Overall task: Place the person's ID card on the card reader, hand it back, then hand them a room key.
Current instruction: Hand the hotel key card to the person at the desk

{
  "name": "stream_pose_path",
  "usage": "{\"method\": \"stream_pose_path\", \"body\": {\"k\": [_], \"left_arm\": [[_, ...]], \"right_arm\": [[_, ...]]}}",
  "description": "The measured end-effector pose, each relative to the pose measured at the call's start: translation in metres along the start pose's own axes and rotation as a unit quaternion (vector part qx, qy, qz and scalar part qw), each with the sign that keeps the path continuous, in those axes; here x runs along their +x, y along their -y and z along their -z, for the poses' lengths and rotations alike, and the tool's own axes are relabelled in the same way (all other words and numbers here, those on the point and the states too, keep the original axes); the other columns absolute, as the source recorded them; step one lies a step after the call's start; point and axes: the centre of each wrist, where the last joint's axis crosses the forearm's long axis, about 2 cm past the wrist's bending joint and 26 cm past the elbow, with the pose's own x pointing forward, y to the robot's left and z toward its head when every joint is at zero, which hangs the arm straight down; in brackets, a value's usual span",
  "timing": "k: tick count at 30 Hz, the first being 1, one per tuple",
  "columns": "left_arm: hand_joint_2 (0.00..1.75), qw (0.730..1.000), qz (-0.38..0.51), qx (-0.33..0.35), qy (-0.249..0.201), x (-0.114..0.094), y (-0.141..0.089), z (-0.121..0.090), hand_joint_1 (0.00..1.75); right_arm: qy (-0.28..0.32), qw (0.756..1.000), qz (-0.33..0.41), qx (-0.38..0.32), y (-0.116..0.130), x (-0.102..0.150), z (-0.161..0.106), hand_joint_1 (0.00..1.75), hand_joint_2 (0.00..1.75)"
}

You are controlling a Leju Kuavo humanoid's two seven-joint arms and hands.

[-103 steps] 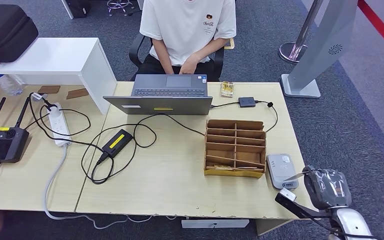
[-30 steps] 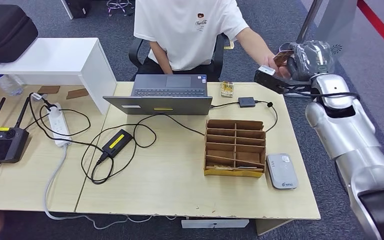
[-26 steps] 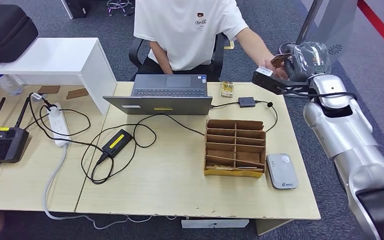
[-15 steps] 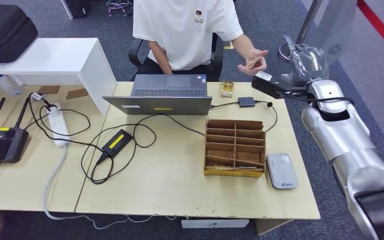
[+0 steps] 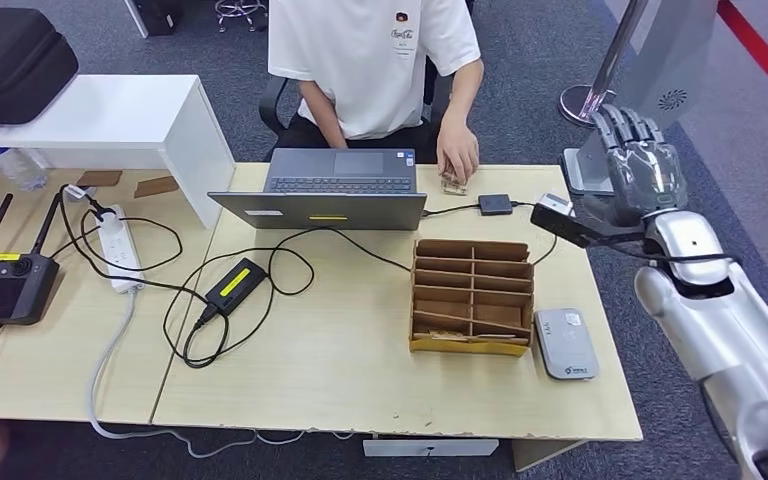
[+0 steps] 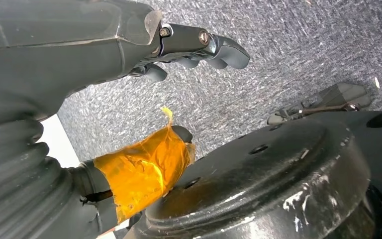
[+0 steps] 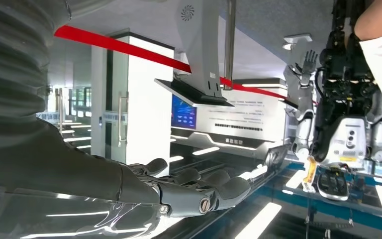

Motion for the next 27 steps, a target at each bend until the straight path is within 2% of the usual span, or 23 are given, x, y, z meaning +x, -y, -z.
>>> {"method": "stream_pose_path", "body": {"k": [8, 15, 18, 23, 27], "left_arm": [[1.75, 1.0, -0.016, 0.005, -0.006, -0.004, 0.005, -0.001, 0.0], [1.75, 0.999, -0.034, 0.01, -0.006, -0.006, 0.008, -0.002, 0.0], [1.75, 0.999, -0.037, 0.012, -0.006, -0.007, 0.008, -0.002, 0.0], [1.75, 0.999, -0.043, 0.016, -0.006, -0.007, 0.008, -0.002, 0.0], [1.75, 0.999, -0.045, 0.022, -0.004, -0.008, 0.01, -0.003, 0.0]], "right_arm": [[0.008, 0.999, 0.027, -0.028, -0.006, -0.011, -0.091, 0.0, 1.75], [0.019, 0.998, 0.058, -0.035, -0.002, -0.005, -0.159, 0.0, 1.75], [0.021, 0.997, 0.063, -0.036, 0.002, -0.002, -0.178, 0.0, 1.75], [0.023, 0.997, 0.066, -0.038, 0.008, 0.0, -0.193, 0.0, 1.75], [0.039, 0.996, 0.073, -0.038, 0.01, 0.01, -0.214, 0.0, 1.75]]}}
